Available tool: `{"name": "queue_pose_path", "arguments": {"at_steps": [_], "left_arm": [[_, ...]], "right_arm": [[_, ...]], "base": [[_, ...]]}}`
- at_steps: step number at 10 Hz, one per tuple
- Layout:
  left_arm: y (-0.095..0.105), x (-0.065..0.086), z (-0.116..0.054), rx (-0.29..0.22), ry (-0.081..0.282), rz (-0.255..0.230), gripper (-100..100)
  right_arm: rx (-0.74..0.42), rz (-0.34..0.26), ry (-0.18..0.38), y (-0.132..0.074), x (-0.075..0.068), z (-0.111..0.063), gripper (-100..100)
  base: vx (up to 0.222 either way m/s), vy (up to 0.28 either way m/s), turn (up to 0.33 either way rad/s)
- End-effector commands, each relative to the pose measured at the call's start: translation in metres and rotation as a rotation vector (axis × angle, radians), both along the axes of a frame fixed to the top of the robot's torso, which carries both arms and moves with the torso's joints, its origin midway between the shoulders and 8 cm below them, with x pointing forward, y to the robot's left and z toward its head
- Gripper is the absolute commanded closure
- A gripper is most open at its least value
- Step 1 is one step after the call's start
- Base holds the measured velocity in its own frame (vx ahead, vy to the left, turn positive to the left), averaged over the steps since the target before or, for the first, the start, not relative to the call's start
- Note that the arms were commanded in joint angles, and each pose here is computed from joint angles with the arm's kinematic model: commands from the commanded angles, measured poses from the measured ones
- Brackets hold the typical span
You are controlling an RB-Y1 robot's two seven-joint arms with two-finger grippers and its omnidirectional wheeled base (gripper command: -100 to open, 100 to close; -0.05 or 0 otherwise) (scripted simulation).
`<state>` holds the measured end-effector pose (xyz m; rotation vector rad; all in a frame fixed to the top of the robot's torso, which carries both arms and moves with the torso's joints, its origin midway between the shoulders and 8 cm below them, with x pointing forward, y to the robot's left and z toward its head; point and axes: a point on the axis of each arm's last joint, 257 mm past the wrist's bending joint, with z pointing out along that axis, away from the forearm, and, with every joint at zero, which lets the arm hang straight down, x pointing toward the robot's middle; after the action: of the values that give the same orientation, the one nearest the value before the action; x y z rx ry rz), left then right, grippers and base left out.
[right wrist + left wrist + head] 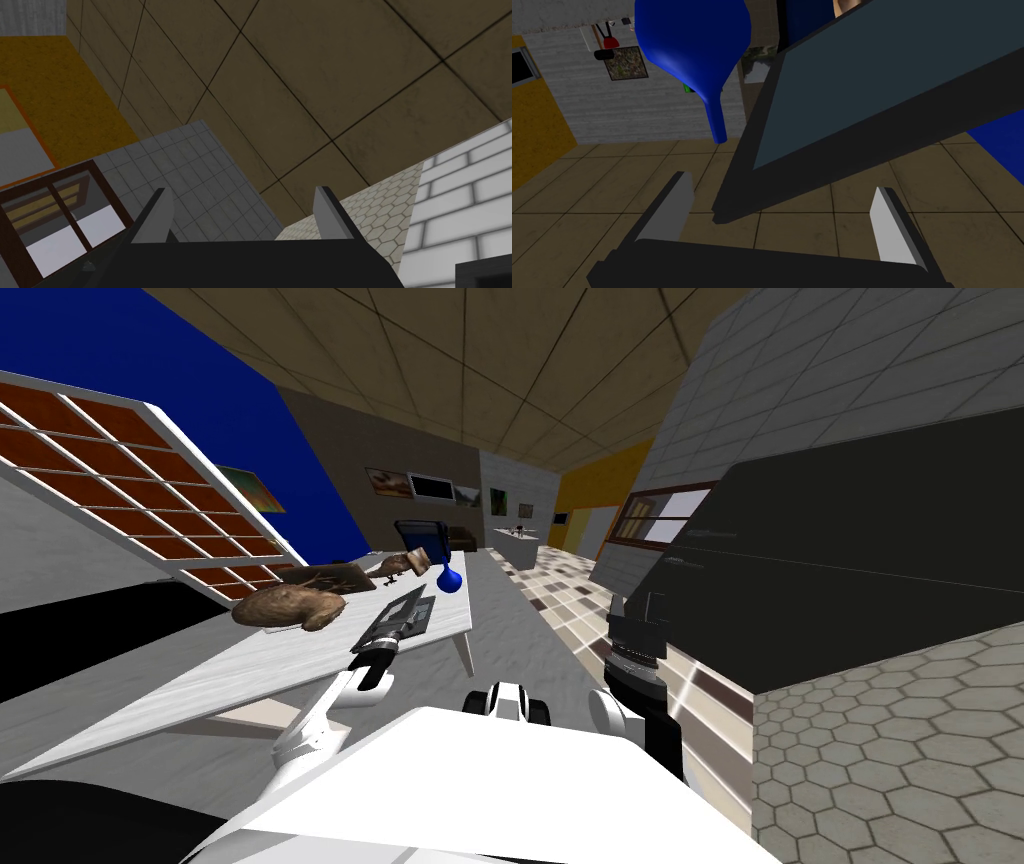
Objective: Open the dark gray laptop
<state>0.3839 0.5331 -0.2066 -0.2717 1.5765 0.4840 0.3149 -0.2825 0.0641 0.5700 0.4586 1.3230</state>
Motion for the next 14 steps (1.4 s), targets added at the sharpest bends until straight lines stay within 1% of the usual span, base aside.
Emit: {"name": "queue_pose_path", "arguments": {"at_steps": [1, 7, 8, 9, 14], "left_arm": [[0.014, -0.003, 0.015, -0.001, 0.000, 0.024, -100], [0.037, -0.005, 0.051, 0.002, -0.001, 0.073, -100], [0.034, -0.005, 0.049, 0.004, -0.001, 0.065, -100], [0.035, -0.005, 0.049, 0.002, -0.001, 0.069, 0], [0.034, -0.005, 0.049, 0.002, -0.001, 0.068, 0]], "right_arm": [[0.000, 0.000, 0.000, 0.000, 0.000, 0.000, 0], [0.000, 0.000, 0.000, 0.000, 0.000, 0.000, 0], [0.000, 0.000, 0.000, 0.000, 0.000, 0.000, 0], [0.000, 0.000, 0.000, 0.000, 0.000, 0.000, 0], [0.000, 0.000, 0.000, 0.000, 0.000, 0.000, 0]], "base": [[-0.039, -0.009, -0.084], [-0.042, -0.015, -0.088], [-0.017, -0.007, -0.024], [0.000, 0.000, 0.000], [0.000, 0.000, 0.000]]}}
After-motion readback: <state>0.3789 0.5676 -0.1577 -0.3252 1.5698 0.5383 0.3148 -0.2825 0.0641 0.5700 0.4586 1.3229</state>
